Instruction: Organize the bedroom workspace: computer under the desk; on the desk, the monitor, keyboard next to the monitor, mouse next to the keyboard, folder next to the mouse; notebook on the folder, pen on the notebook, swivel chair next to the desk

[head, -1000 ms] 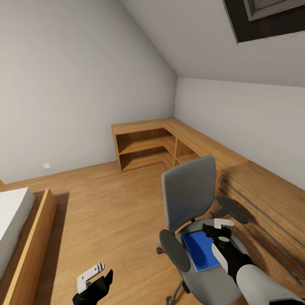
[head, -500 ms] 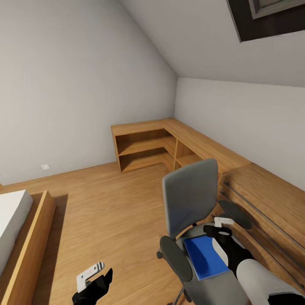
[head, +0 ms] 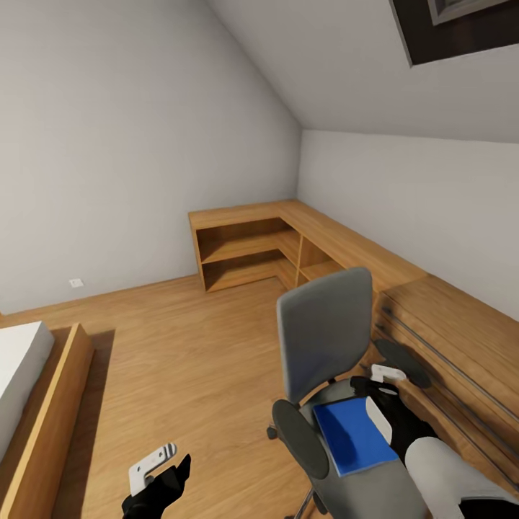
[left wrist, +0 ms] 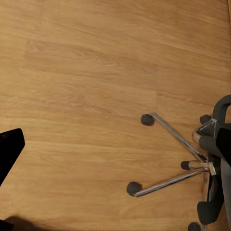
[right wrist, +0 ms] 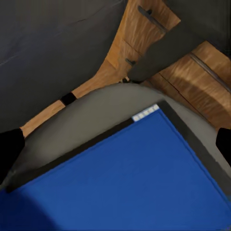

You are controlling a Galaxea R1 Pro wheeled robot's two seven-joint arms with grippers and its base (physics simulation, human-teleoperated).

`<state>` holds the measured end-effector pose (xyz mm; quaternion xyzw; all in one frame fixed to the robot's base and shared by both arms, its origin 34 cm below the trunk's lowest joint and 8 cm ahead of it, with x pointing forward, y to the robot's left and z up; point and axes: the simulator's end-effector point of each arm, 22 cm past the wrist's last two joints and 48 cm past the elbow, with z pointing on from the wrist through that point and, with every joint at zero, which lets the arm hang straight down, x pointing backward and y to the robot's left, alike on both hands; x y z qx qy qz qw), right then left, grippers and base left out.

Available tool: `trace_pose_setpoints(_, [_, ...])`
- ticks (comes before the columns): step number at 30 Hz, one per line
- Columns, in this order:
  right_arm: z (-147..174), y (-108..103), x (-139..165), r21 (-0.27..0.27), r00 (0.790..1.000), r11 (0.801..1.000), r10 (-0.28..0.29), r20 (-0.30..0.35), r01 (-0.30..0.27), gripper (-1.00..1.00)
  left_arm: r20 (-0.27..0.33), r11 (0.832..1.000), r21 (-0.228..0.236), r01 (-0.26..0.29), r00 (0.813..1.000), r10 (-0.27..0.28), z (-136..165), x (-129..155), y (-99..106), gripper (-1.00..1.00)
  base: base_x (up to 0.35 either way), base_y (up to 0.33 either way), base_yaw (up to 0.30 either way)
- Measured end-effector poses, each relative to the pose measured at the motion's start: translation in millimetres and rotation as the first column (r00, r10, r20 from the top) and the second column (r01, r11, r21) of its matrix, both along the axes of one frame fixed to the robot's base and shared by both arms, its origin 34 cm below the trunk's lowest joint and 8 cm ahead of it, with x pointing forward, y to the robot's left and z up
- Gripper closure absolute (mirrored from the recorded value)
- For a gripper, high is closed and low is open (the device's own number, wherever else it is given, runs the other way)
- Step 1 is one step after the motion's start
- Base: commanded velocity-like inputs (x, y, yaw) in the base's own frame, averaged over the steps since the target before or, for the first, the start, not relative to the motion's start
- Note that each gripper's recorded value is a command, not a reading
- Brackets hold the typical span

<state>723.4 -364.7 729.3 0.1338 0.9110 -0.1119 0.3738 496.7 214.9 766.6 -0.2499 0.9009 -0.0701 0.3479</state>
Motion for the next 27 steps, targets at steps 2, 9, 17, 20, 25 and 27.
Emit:
trace_pose_setpoints(2, [1.0,5.3,1.4,0.020,1.000,1.000,-0.009,0.001,0.009,-1.00,-0.003,1.000,-0.001,-0.010,1.000,0.010,-1.1,-0.5,2.7,-1.00,0.000,0.000,0.000])
trace_pose_setpoints(9, [2.2,10.8,7.3,0.020,1.000,1.000,0.003,0.012,-0.004,-1.00,0.006,1.000,-0.004,-0.019,1.000,0.019,-1.7,2.0,3.0,-1.00,0.000,0.000,0.000])
trace_pose_setpoints(17, [-8.7,14.6,9.4,0.018,1.000,1.000,0.009,0.024,-0.009,-1.00,0.010,1.000,-0.002,-0.016,1.000,0.016,-11.4,3.7,2.7,-1.00,0.000,0.000,0.000])
trace_pose_setpoints(20, [-12.8,15.1,9.9,0.019,1.000,1.000,0.009,0.026,-0.010,-1.00,0.011,1.000,-0.002,-0.016,1.000,0.016,-15.5,4.1,2.8,-1.00,0.000,0.000,0.000])
trace_pose_setpoints(25, [-19.9,15.5,10.5,0.019,1.000,1.000,0.010,0.026,-0.010,-1.00,0.011,1.000,-0.002,-0.016,1.000,0.016,-22.6,4.6,2.8,-1.00,0.000,0.000,0.000])
trace_pose_setpoints(27, [-22.8,15.7,10.7,0.019,1.000,1.000,0.010,0.026,-0.010,-1.00,0.011,1.000,-0.002,-0.016,1.000,0.016,-25.5,4.8,2.9,-1.00,0.000,0.000,0.000])
